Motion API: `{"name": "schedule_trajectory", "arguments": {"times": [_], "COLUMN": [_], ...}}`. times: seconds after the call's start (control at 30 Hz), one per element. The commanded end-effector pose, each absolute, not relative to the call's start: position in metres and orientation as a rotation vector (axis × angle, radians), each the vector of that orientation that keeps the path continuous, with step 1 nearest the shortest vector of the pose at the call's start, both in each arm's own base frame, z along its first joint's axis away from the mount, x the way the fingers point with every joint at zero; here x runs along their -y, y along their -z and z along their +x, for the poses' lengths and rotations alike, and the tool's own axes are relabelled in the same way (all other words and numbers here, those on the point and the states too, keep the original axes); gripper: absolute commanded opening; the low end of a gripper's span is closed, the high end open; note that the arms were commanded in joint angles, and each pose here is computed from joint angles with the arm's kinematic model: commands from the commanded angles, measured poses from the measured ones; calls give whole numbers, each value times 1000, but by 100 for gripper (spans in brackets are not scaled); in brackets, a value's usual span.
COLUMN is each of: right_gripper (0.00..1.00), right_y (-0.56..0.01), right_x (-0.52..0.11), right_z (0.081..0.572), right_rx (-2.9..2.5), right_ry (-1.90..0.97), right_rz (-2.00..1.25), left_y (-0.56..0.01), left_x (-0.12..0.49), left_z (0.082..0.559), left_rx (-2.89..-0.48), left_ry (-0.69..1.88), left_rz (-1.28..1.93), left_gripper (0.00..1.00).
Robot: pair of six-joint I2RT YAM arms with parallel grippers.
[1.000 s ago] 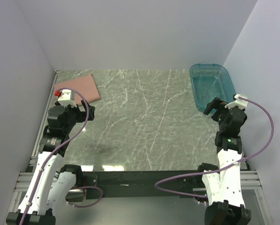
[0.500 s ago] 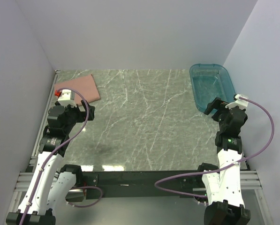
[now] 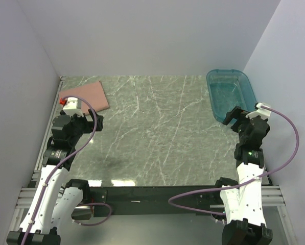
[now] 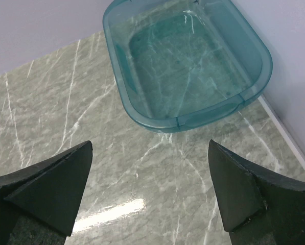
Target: Fold and stack the t-shirts
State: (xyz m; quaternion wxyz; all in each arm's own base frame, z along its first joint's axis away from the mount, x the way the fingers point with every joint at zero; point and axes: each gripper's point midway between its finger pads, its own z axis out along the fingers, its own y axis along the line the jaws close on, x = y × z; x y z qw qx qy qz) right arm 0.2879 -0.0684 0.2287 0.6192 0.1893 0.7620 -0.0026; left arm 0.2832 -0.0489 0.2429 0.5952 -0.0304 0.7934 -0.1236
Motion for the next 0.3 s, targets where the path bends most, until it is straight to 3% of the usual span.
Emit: {"name": "schedule_trajectory", "arguments": {"times": [0.0, 0.27], "right_gripper": [100, 100], "right_y": [-248, -247], "right_x": [74, 74], "right_z": [286, 286], "right_rx": [-1686, -1694], "right_ry": [27, 34], "right_rz": [444, 437], "left_y": [-252, -252], "left_x": [50, 50], "left_z": [287, 286], "left_rx": [-1806, -1806], "left_ry": [293, 291], "left_rz": [-66, -65], "left_gripper": [99, 99]}}
